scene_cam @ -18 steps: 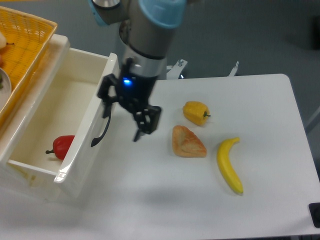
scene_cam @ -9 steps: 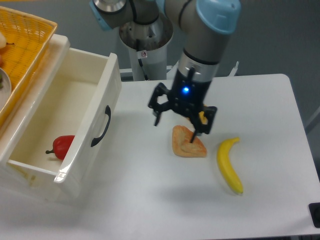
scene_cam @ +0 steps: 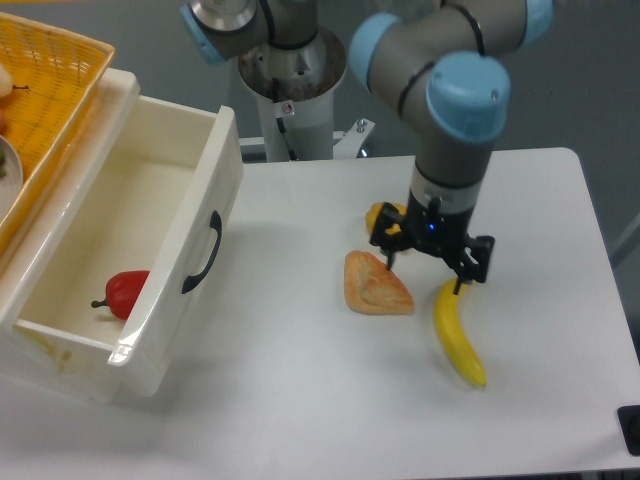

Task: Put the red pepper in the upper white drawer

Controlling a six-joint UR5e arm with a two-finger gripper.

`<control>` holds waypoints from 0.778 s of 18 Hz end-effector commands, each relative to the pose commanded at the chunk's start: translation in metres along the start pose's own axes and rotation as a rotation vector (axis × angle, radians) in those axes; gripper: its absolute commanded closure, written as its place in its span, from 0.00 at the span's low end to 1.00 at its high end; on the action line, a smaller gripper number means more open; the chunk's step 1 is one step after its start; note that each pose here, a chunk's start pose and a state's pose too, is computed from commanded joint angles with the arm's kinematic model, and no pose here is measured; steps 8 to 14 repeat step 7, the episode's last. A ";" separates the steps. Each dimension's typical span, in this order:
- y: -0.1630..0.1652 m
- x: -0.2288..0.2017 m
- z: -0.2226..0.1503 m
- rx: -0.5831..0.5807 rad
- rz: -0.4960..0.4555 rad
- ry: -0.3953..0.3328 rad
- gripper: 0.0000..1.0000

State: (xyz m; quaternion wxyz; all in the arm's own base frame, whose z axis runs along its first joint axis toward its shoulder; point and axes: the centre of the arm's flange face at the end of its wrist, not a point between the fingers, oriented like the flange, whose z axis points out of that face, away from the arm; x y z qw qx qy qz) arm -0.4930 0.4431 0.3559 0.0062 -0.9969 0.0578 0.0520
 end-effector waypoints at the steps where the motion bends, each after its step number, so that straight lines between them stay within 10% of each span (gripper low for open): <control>1: 0.000 -0.001 0.008 -0.008 0.065 0.012 0.00; 14: -0.010 -0.016 0.068 -0.026 0.178 0.072 0.00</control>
